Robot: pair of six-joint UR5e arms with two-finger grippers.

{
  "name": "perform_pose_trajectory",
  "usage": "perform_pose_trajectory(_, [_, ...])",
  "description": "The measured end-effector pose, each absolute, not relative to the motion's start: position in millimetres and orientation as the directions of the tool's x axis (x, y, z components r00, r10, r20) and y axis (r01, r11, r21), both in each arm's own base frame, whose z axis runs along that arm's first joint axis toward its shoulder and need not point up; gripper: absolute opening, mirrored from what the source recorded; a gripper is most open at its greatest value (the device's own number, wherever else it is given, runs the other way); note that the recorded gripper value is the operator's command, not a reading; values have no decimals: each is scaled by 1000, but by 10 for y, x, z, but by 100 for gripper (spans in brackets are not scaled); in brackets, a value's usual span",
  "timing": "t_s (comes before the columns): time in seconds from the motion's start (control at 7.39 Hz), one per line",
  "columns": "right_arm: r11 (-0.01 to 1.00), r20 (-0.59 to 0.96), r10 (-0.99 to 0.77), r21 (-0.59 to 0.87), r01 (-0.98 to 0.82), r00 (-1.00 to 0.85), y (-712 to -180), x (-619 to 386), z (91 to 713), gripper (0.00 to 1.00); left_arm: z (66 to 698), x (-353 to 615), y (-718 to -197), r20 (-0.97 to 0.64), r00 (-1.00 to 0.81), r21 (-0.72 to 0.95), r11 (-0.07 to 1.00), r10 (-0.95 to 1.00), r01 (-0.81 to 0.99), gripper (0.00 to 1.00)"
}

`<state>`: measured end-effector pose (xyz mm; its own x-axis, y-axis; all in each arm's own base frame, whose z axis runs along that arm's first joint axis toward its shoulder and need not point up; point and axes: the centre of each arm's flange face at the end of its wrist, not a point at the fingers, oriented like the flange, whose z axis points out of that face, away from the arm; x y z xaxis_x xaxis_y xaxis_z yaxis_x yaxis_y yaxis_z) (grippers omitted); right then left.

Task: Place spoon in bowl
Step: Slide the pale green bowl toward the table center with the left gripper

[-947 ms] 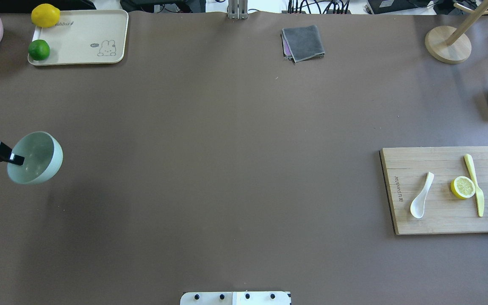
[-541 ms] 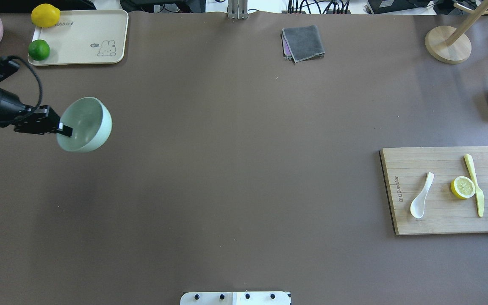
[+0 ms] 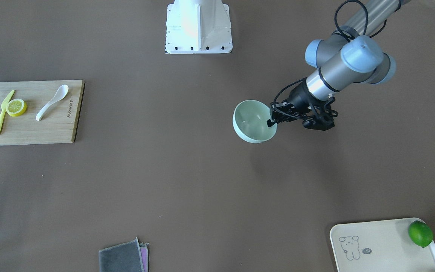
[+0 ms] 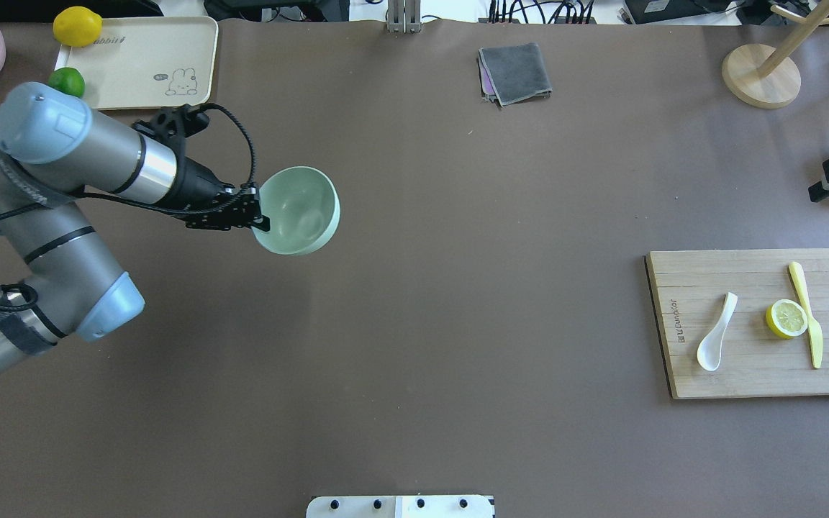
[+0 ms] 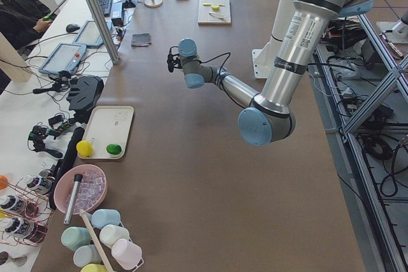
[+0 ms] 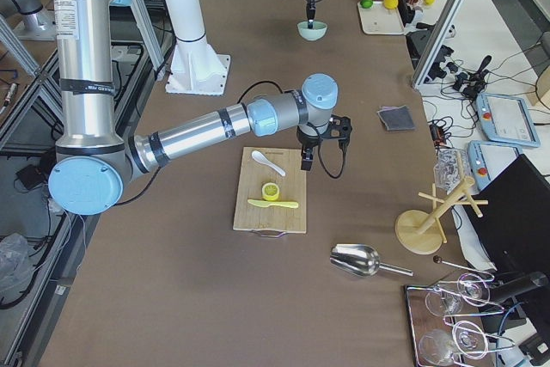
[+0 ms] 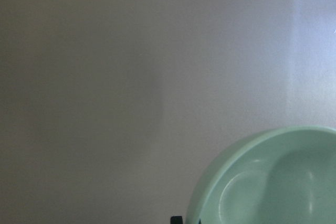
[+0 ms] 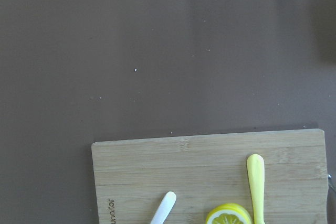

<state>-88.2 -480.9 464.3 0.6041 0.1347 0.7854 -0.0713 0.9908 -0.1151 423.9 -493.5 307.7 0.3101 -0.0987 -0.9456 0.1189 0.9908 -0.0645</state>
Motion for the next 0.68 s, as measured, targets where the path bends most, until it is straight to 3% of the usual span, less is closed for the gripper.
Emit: perform_pose_trajectory(0.68, [969, 736, 249, -193, -157, 629, -4740, -1297, 4365, 100, 2632, 5456, -4426, -908, 409, -19, 984, -90, 176, 0])
